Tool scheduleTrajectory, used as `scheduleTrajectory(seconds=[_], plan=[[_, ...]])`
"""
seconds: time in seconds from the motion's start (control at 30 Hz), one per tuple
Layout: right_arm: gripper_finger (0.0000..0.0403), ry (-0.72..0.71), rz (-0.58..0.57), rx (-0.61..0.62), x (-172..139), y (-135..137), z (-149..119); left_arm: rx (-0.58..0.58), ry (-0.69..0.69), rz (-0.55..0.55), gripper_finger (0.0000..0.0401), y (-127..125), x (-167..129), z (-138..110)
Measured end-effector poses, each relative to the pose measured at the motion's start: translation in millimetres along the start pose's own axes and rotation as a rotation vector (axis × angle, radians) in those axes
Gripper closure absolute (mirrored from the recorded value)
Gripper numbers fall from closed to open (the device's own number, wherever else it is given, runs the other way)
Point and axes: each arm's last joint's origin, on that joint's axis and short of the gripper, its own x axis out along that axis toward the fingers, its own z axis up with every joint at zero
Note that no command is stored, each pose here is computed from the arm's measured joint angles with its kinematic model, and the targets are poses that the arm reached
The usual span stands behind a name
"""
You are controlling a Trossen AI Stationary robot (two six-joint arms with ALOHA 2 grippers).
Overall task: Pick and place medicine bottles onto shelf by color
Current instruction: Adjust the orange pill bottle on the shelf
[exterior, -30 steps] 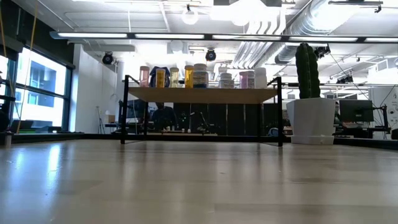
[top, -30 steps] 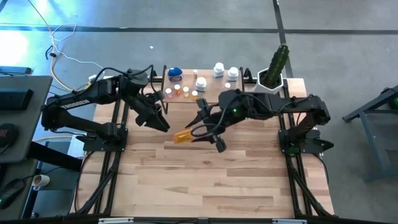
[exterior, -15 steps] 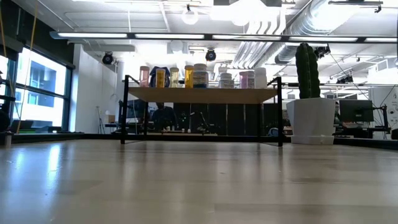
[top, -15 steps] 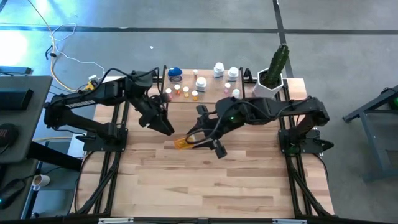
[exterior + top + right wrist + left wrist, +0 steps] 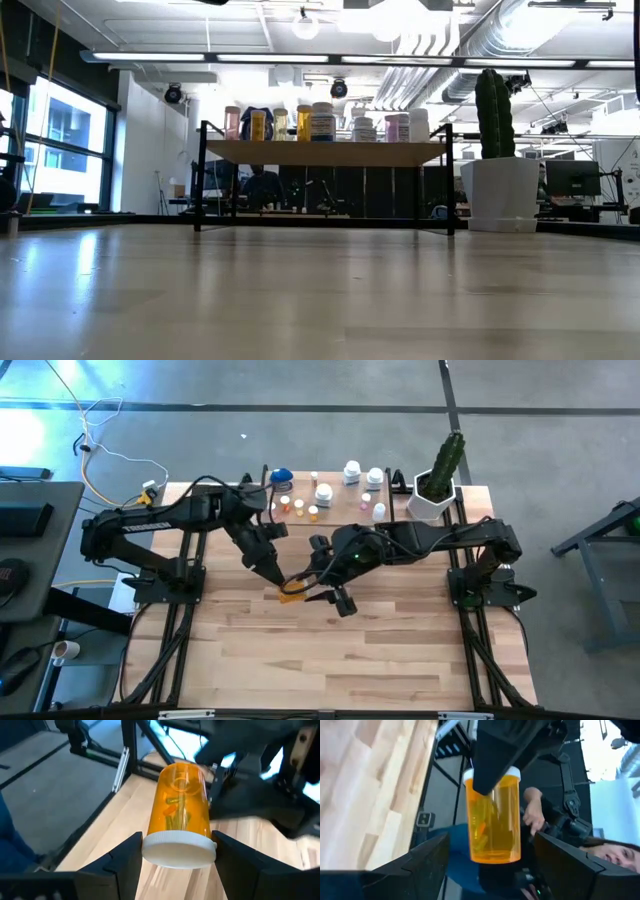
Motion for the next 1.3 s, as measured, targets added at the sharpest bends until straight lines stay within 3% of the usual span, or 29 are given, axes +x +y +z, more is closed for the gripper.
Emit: scheduleTrajectory(seconds=[0.4, 0.73, 1.3], plan=[[0.0196, 0.03, 0.002, 0.031, 1.1, -1.4, -3.5, -0.091, 0.169, -0.037, 0.0125, 16.0, 33.2, 8.4], [0.0196, 0.044, 0.008, 0.037, 1.0, -1.0, -4.9, -0.066, 0.168, -0.061, 0.0133, 15.5, 35.3, 12.1], [0.0196, 0.044, 0.007, 0.034, 0.7, -1.0, -4.9, -0.062, 0.167, -0.061, 0.0227, 15.5, 35.4, 12.1]])
